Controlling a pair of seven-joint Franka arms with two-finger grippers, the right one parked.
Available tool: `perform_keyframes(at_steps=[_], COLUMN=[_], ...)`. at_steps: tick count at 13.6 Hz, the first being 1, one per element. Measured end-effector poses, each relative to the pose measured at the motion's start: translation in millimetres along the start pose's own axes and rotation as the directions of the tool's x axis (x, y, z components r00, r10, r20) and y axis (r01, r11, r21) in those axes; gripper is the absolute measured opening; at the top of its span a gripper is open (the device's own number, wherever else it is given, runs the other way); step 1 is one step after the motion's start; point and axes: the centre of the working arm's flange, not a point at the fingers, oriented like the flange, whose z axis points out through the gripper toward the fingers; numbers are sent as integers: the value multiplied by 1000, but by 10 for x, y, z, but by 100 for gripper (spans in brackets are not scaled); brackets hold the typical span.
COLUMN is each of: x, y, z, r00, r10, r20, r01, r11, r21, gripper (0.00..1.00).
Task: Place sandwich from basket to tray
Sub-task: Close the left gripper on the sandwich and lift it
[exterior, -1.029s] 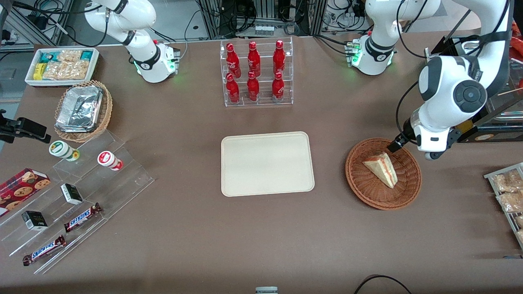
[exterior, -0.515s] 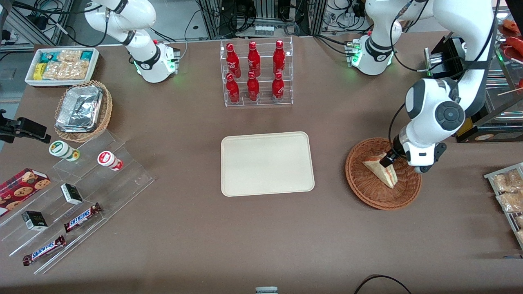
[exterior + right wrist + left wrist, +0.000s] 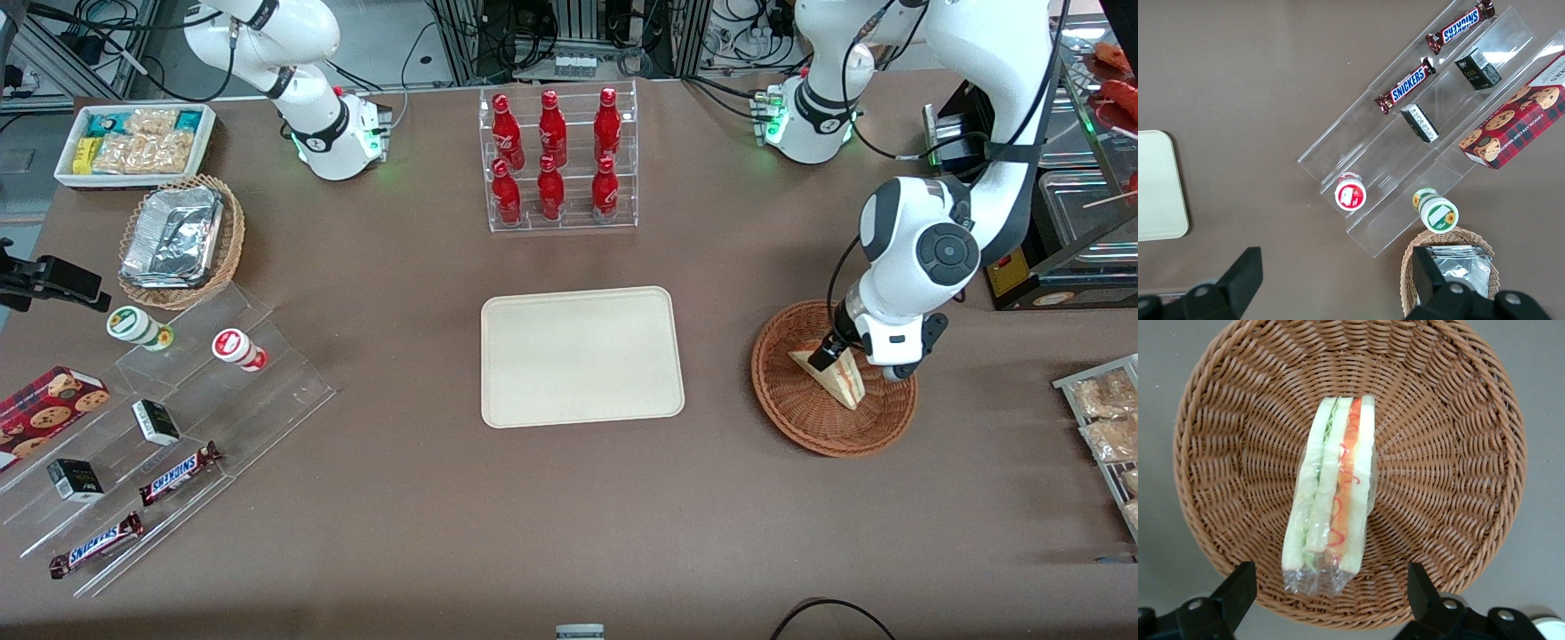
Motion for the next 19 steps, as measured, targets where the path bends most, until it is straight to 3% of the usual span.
perform_keyframes(at_steps=[8,10,12,14,17,19], x=[77,88,103,105,107,98], y=[5,-5,-13,-17,-13,-8], z=[276,321,379,418,403,299], r00=[1000,1000,1000,1000,1000,999], r10=[-11,-14,-17,-18,-17,-14], r20=[-1,2,4,7,10,33], r01=[11,14,17,18,16,12], r11=[1000,1000,1000,1000,1000,999], r21=[-3,2,6,10,14,51], gripper=[100,95,78,52,36,31])
